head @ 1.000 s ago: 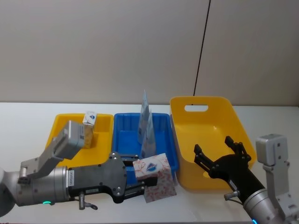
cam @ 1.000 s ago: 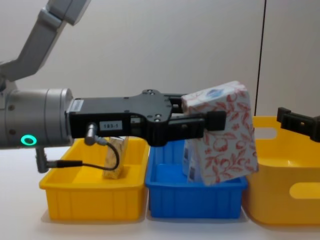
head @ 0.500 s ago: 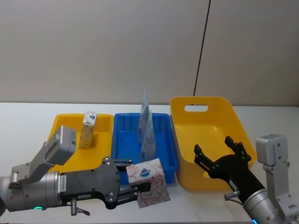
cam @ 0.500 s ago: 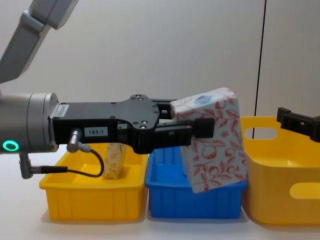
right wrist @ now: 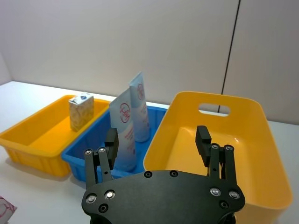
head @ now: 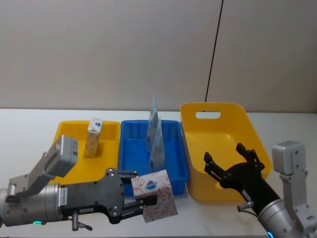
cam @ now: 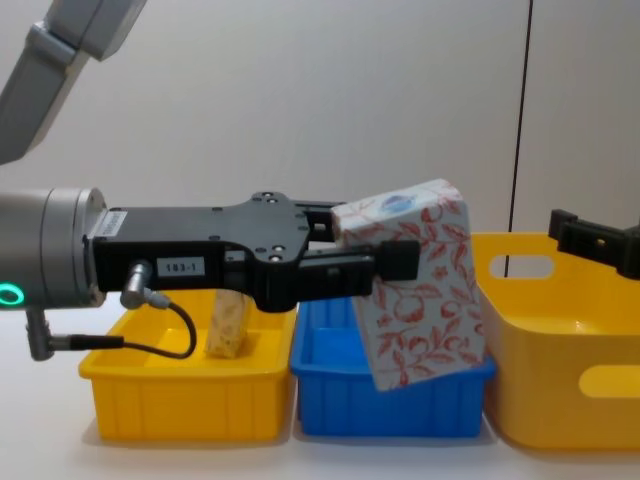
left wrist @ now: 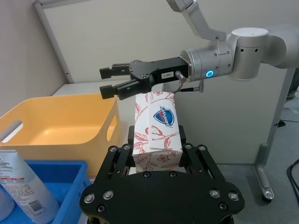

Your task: Bimanual collaborative sorting of washing and personal care products

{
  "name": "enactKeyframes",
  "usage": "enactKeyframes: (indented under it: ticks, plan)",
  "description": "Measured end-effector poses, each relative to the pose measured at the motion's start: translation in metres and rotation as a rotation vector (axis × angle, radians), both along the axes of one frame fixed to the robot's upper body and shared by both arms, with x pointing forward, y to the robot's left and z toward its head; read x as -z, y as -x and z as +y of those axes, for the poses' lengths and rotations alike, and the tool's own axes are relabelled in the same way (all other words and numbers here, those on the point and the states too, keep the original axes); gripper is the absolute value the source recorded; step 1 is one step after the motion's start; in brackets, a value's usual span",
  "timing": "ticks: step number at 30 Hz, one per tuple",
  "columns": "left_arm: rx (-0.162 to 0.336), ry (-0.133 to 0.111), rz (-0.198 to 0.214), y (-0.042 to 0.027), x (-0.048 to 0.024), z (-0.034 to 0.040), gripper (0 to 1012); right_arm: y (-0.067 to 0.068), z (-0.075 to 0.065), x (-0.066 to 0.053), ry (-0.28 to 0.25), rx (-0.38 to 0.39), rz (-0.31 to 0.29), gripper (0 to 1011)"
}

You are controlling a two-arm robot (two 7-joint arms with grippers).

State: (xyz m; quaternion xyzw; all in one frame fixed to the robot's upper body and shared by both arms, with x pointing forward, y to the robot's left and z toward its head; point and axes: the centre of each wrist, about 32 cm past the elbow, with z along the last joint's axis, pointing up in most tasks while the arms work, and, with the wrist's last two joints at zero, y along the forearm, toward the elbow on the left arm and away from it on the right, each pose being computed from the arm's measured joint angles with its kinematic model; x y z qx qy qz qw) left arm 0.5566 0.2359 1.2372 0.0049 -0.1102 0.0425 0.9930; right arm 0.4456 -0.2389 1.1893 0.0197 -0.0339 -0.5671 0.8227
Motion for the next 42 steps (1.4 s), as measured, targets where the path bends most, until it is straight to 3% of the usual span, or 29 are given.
enactKeyframes:
  ticks: [19, 42]
  plan:
    - [-0.002, -0.002, 0.0, 0.001, 0.0, 0.0015, 407, -0.021, -0.023, -0.006, -0.025, -0.213, -0.031, 1000]
    - [-0.001, -0.003, 0.0, 0.0013, 0.0, 0.0018, 407, -0.058, -0.063, -0.016, -0.03, -0.591, -0.019, 1000]
